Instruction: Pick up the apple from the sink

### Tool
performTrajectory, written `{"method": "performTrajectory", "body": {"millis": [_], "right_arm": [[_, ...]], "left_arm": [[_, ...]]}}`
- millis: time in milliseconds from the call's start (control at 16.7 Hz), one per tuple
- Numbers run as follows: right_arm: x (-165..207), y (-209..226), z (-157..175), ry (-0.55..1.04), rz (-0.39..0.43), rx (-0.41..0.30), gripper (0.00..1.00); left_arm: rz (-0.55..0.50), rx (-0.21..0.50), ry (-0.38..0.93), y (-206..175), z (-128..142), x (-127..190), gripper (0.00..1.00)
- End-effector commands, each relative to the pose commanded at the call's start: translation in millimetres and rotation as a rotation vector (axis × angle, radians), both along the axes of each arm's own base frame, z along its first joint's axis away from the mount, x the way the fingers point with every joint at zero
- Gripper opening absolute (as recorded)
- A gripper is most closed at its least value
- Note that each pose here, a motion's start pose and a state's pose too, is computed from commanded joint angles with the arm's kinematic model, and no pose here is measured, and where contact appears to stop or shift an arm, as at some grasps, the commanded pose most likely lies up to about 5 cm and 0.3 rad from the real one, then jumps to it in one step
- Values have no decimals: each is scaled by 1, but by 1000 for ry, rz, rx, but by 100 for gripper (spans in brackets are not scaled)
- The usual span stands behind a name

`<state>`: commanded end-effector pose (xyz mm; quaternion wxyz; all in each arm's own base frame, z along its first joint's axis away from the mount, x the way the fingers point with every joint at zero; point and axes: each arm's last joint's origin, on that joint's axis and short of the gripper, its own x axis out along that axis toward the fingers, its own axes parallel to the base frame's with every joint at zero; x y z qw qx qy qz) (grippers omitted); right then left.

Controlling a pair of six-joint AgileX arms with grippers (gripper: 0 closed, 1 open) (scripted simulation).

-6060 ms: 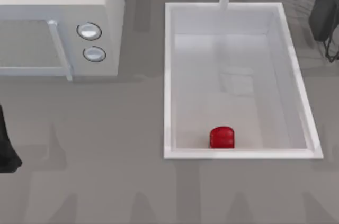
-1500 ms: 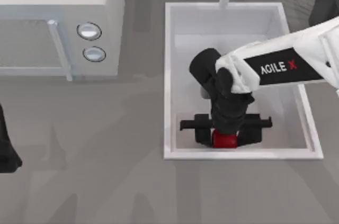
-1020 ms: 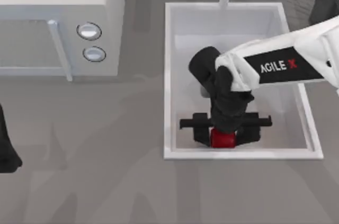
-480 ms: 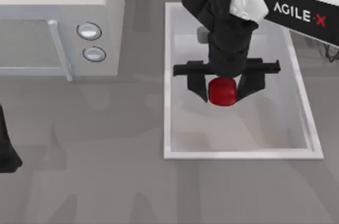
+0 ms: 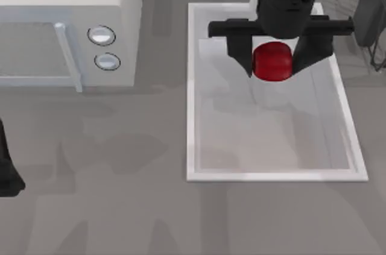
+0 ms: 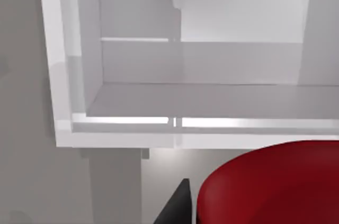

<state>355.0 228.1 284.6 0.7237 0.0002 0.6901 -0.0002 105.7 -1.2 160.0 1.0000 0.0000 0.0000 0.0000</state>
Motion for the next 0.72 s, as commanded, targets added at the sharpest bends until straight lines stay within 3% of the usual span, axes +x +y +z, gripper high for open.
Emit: {"method": "performTrajectory", "body": {"millis": [360,720], "right_arm": [[0,-11,3,-2,2,2,0],[-15,-112,9,19,-2,-7,0]], "left_arm": [[0,0,0,0,0,0,100],[0,0,0,0,0,0,100]]}}
